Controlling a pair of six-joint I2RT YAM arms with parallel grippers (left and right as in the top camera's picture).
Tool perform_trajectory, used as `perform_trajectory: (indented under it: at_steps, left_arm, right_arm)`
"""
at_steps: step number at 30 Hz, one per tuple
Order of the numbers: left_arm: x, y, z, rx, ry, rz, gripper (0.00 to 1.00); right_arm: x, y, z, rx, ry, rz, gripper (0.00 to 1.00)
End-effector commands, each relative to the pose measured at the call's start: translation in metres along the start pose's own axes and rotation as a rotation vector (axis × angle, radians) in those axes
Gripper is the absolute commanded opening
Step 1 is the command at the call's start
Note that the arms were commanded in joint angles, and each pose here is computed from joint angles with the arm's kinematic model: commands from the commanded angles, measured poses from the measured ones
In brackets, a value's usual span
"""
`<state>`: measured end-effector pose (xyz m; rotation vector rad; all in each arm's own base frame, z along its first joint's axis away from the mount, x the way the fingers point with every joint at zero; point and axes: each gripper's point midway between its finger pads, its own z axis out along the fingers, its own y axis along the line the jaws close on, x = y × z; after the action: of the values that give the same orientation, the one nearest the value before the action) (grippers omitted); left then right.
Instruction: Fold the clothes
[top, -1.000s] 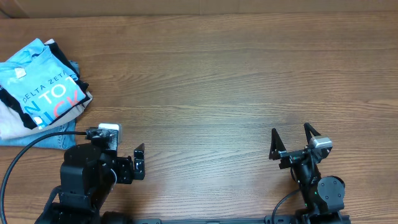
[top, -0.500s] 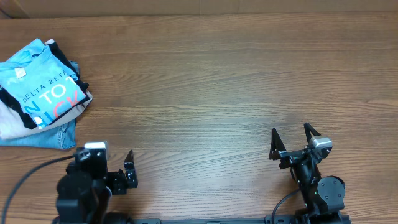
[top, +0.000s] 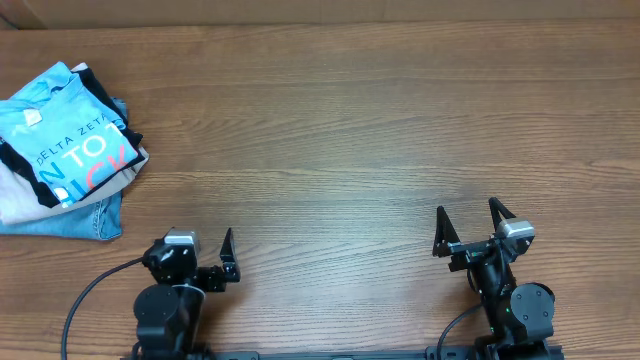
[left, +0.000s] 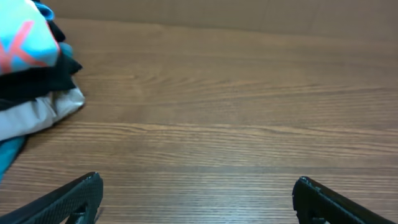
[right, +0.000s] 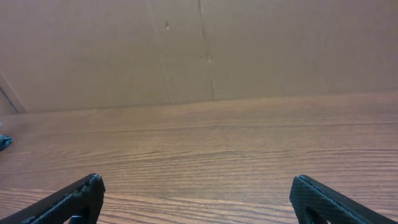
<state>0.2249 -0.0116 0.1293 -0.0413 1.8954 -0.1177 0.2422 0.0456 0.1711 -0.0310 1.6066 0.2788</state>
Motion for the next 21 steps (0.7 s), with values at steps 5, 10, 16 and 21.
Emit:
perform_trajectory:
  at_steps: [5,10,16,21]
  left_arm:
    - [-0.03,0.005,0.005,-0.03,-0.184,0.068,1.0]
    - [-0.034,0.006,0.011,-0.029,-0.258,0.068,1.0]
    - [-0.033,0.006,0.011,-0.029,-0.251,0.068,1.0]
    - [-0.033,0.006,0.011,-0.029,-0.25,0.068,1.0]
  right_arm:
    - [0.001,-0.001,0.0,0.0,-0.008,-0.004,1.0]
    - [0.001,-0.001,0.0,0.0,-0.008,-0.004,1.0]
    - [0.001,-0.001,0.0,0.0,-0.008,-0.004,1.0]
    - [0.001,-0.001,0.0,0.0,-0.008,-0.004,1.0]
